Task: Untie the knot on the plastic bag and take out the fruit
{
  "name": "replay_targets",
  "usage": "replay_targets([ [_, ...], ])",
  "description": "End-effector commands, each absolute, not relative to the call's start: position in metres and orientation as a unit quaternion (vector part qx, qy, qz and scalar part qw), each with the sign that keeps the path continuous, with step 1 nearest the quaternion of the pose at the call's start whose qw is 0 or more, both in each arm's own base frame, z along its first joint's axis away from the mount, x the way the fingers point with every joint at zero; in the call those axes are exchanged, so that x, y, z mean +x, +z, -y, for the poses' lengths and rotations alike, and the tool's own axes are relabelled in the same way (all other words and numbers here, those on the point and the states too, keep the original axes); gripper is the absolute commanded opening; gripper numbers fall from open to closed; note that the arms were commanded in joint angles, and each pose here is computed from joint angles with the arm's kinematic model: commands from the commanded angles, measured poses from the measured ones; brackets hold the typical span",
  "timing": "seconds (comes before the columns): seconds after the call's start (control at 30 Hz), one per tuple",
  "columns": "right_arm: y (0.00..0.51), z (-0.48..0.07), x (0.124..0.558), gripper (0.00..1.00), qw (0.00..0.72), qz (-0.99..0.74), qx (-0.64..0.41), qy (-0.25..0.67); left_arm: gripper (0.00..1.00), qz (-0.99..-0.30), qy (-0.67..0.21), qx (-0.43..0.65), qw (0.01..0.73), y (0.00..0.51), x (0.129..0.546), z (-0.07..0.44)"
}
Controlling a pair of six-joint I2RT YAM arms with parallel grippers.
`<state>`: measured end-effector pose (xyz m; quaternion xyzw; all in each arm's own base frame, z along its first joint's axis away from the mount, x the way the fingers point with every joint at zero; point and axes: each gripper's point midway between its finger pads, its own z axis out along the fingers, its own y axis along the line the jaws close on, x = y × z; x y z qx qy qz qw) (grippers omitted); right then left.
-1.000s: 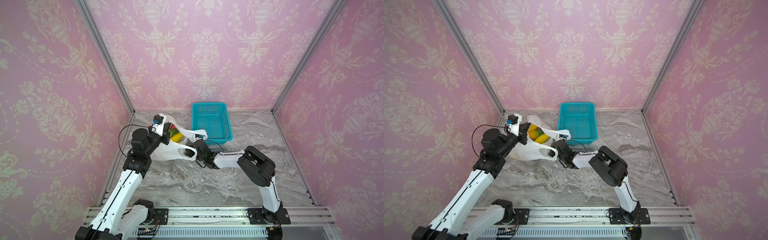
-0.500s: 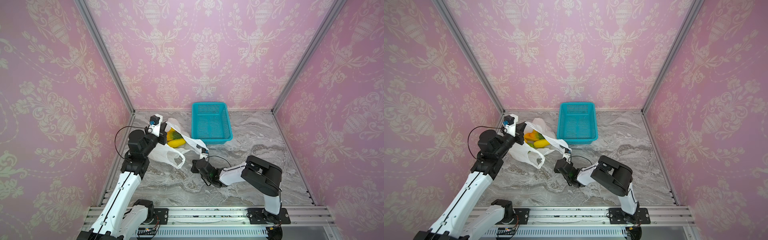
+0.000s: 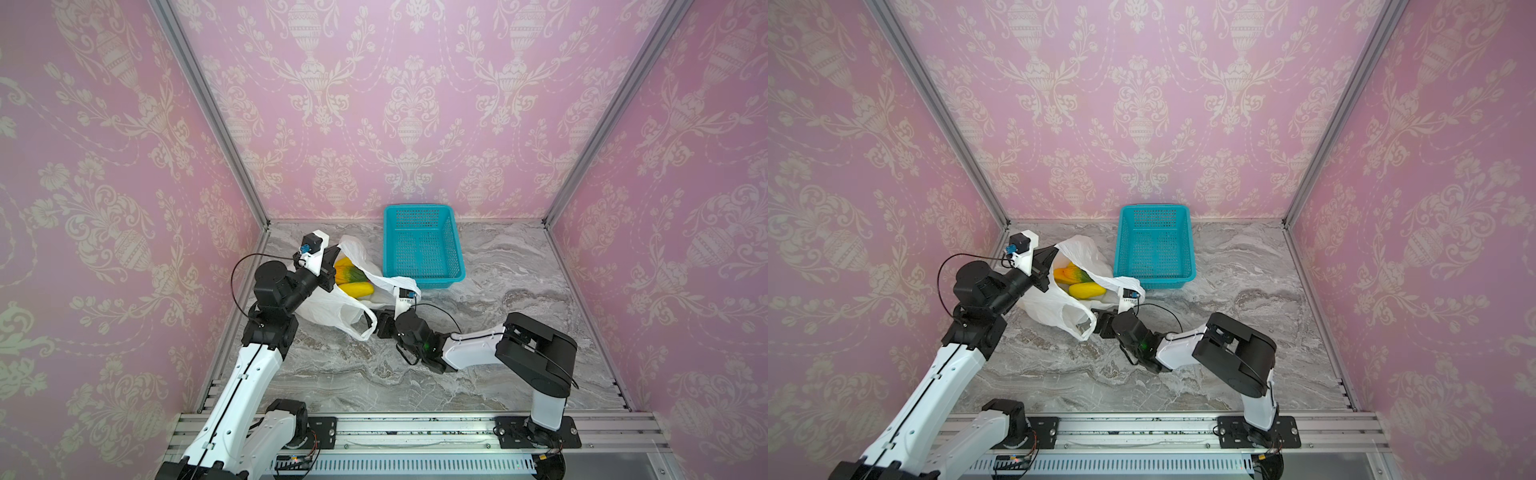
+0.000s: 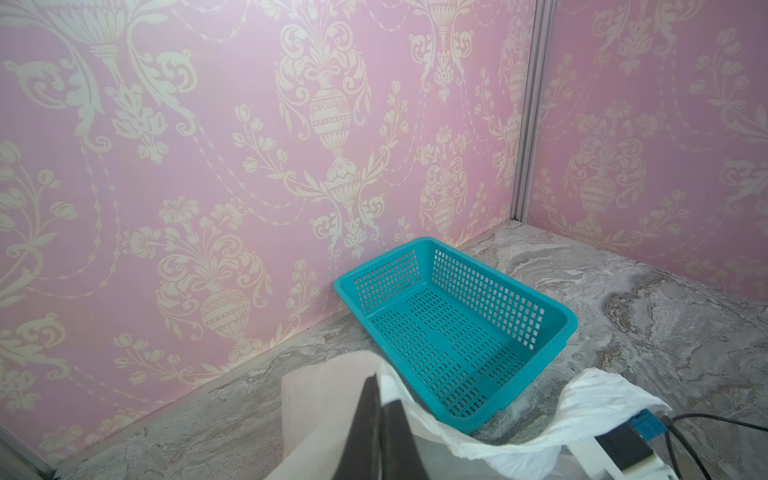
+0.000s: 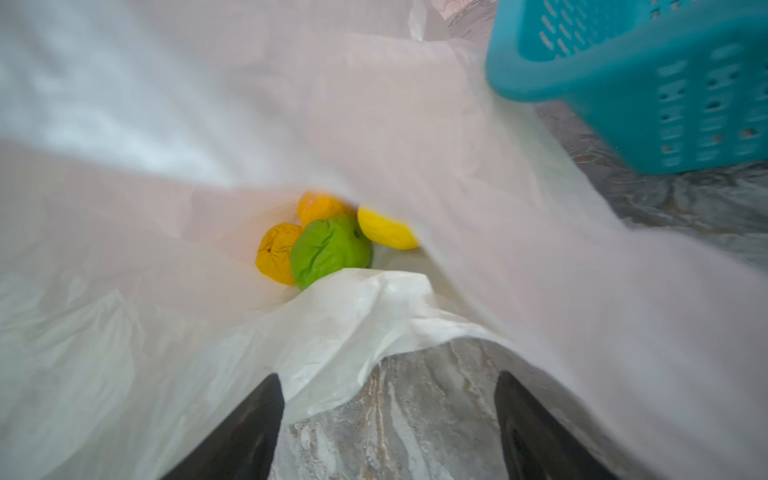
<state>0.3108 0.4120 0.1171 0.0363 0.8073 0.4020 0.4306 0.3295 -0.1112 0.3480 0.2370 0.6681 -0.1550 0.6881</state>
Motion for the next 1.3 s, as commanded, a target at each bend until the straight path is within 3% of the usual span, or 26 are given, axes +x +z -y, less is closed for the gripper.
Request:
replay_targets([
  [0.0, 0.103, -0.429, 0.315, 0.85, 0.399, -0.836, 0.031, 0.375, 0.0, -0.646, -0.166, 0.252, 0.702, 0.359, 0.323, 0.115],
  [0.2, 0.066, -0.427, 0.336, 0.85, 0.401, -0.863, 0.05, 0.304, 0.0, -0.64, -0.169, 0.252, 0.706, 0.362, 0.32, 0.116],
  [0.43, 0.05, -0.419, 0.338, 0.71, 0.392, -0.871, 0.053, 0.29, 0.0, -0.635, -0.168, 0.25, 0.712, 0.366, 0.318, 0.114],
  [0.47, 0.05, -0.416, 0.337, 0.67, 0.394, -0.87, 0.054, 0.291, 0.0, -0.634, -0.165, 0.249, 0.713, 0.366, 0.318, 0.113],
  [0.6, 0.054, -0.402, 0.33, 0.36, 0.4, -0.868, 0.047, 0.291, 0.0, -0.645, -0.144, 0.236, 0.713, 0.363, 0.321, 0.105],
  [0.73, 0.058, -0.393, 0.319, 0.25, 0.397, -0.865, 0.042, 0.305, 0.0, -0.647, -0.135, 0.23, 0.714, 0.364, 0.323, 0.101],
  [0.8, 0.068, -0.4, 0.314, 0.31, 0.4, -0.85, 0.03, 0.341, 0.0, -0.646, -0.137, 0.233, 0.714, 0.365, 0.322, 0.102],
  [0.9, 0.088, -0.417, 0.308, 0.58, 0.39, -0.82, 0.021, 0.419, 0.0, -0.641, -0.142, 0.236, 0.716, 0.366, 0.319, 0.104],
  [0.97, 0.101, -0.431, 0.307, 0.67, 0.374, -0.796, 0.028, 0.475, 0.0, -0.639, -0.148, 0.241, 0.715, 0.366, 0.319, 0.106],
  [1.13, 0.116, -0.458, 0.319, 0.76, 0.326, -0.751, 0.082, 0.568, 0.0, -0.635, -0.153, 0.245, 0.717, 0.368, 0.318, 0.108],
  [1.27, 0.116, -0.48, 0.329, 0.77, 0.284, -0.723, 0.126, 0.617, 0.0, -0.635, -0.156, 0.247, 0.716, 0.367, 0.316, 0.109],
])
